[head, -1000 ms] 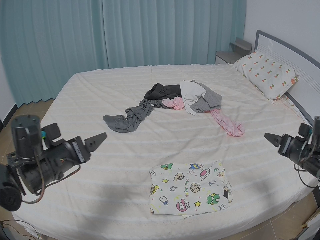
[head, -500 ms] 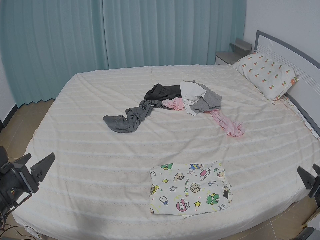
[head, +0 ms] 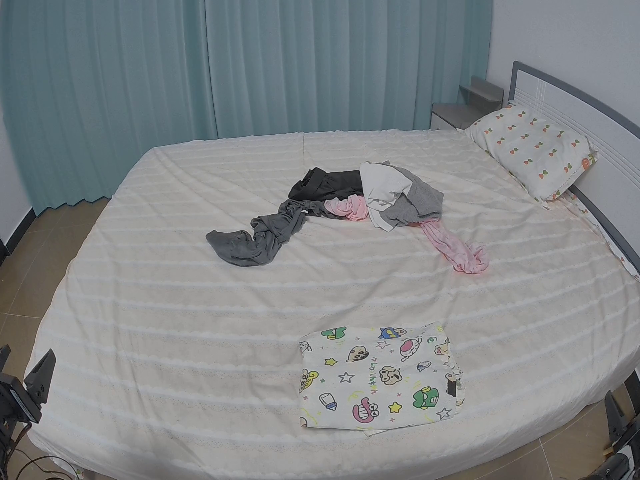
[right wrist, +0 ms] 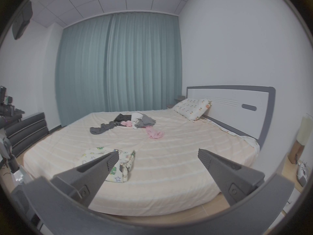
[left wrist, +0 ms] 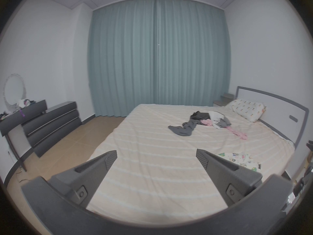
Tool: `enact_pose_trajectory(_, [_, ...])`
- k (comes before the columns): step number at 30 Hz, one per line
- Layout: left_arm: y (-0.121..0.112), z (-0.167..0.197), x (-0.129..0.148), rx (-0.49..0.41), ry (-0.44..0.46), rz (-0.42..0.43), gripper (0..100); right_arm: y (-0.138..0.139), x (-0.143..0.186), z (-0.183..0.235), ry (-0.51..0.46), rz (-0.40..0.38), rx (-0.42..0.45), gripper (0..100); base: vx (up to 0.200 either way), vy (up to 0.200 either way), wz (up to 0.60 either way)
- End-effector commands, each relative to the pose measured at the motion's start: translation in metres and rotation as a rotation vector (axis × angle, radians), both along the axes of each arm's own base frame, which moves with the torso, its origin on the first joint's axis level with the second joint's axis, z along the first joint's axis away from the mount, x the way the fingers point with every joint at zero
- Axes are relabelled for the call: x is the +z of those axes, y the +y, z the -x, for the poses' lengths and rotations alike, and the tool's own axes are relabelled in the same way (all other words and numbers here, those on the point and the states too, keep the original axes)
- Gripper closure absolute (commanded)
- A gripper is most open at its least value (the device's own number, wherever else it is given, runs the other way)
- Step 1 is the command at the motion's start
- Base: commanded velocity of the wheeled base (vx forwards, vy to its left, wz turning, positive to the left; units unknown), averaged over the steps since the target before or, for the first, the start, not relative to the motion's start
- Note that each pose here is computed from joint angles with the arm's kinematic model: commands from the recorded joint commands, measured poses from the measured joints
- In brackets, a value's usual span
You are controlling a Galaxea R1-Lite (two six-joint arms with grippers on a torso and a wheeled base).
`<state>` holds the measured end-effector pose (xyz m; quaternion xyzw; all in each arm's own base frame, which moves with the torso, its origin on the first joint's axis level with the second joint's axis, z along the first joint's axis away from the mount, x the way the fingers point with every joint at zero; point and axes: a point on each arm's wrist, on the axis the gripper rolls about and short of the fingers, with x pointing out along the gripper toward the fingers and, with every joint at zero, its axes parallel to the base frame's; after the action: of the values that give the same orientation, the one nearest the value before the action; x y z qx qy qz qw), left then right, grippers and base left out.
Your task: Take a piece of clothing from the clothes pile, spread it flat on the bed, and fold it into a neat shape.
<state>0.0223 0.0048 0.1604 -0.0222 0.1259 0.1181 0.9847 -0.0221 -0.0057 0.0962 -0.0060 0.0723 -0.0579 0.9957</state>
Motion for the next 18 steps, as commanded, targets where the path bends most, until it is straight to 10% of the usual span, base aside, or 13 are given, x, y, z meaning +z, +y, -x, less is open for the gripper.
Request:
enact_pose_trajectory(1, [0.004,0.016,-0.011,0.036,-0.026,0.000,0,0.001,-0.010,0.003,-0.018,-0.004,-0.016,0,0.000,0.000,0.00])
enact_pose_trajectory(18, [0.010,0.051,-0.062,0.096,-0.102,0.015,0,0.003,-0.013,0.008,-0.084,-0.025,-0.014,0,0.000,0.000,0.00])
